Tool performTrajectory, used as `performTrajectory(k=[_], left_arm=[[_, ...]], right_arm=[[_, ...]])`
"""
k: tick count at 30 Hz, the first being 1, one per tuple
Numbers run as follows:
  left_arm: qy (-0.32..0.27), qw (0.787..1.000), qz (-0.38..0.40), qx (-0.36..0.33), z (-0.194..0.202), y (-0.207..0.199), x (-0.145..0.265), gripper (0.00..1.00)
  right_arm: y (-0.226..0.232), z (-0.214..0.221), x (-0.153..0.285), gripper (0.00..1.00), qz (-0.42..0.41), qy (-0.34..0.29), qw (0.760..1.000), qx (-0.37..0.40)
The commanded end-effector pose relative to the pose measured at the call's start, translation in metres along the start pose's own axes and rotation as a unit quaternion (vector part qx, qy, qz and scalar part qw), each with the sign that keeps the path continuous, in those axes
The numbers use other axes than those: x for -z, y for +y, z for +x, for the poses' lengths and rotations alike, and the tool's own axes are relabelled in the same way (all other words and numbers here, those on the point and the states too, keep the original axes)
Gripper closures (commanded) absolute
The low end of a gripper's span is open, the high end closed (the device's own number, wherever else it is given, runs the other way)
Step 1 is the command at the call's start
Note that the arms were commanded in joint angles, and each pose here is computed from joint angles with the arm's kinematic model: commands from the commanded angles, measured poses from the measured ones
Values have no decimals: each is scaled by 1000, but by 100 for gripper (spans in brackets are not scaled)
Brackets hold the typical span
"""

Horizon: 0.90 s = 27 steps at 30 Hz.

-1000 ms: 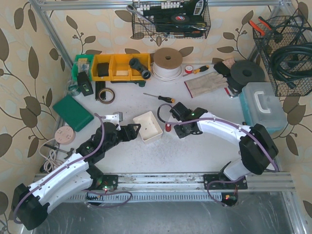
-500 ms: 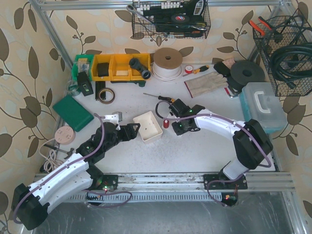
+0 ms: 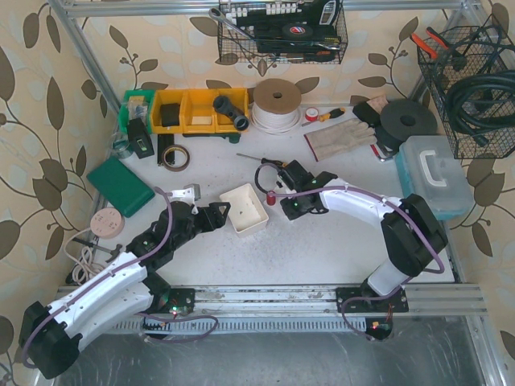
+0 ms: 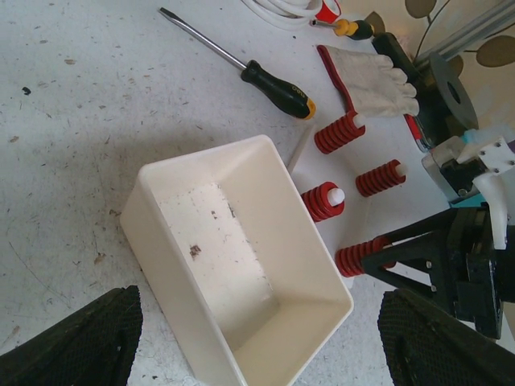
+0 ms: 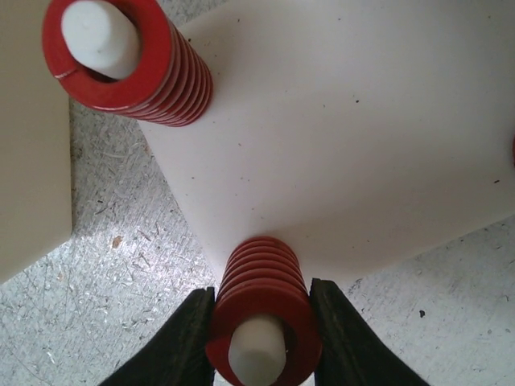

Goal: Install the large spring

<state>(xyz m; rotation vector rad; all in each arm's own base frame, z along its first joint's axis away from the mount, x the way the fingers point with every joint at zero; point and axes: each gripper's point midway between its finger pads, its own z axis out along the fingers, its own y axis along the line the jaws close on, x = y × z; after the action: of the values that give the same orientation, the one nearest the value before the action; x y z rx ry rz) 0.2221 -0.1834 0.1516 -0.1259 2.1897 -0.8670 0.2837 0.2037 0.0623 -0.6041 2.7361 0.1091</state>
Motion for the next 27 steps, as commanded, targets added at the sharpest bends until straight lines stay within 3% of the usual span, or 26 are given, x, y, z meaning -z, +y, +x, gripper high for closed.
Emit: performTrajectory(k=[1, 7, 8, 9, 27], left_arm=[[-16, 1000, 1, 6, -9, -3, 1, 17], [-17, 1000, -4, 10, -9, -1, 2, 17], [-17, 1000, -5, 11, -9, -1, 3, 17], [-17, 1000, -6, 11, -9, 0, 3, 17], [-13, 1000, -19, 18, -8, 5, 10, 17]], right_arm=[[1, 24, -16, 68, -12, 46, 999, 1], [-7, 18, -2, 47, -5, 32, 999, -10], [-8, 18, 1, 37, -5, 31, 999, -11], [-9, 16, 3, 33, -4, 30, 999, -13], [-26, 3, 45, 25, 7, -29, 999, -39]])
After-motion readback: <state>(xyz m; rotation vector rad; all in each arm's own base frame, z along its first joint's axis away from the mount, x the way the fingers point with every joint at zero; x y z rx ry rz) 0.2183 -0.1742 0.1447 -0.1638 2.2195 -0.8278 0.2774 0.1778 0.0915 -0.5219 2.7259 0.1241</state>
